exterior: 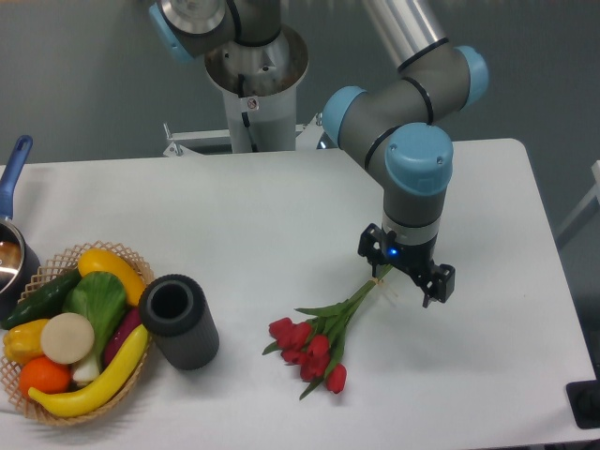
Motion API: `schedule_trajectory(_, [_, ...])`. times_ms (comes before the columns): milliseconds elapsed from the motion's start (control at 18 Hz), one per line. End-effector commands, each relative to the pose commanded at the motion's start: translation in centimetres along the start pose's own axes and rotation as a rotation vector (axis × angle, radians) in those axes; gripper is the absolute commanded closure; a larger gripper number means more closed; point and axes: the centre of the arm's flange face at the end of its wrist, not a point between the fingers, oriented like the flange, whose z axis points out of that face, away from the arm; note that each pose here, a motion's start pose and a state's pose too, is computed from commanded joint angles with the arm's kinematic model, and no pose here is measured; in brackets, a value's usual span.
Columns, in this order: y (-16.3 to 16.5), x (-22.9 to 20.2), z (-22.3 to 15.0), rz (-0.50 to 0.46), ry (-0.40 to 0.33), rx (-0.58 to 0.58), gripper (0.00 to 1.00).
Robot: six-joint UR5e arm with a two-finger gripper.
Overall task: Pick up the flowers from the table
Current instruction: 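Move the open gripper over the green tulip stems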
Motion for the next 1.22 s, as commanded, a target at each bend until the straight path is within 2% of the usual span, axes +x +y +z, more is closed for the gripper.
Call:
schedule_trajectory(722, [-0.5, 1.1, 0.8, 0.012, 0.014, -0.002, 0.0])
schedule_trajectory(1000, [0.0, 2.6, 2.7, 0.014, -0.044, 0.021, 0.0])
schedule_trajectory(1222, [0.2, 3.2, 3.7, 0.017, -0.024, 0.014, 0.0])
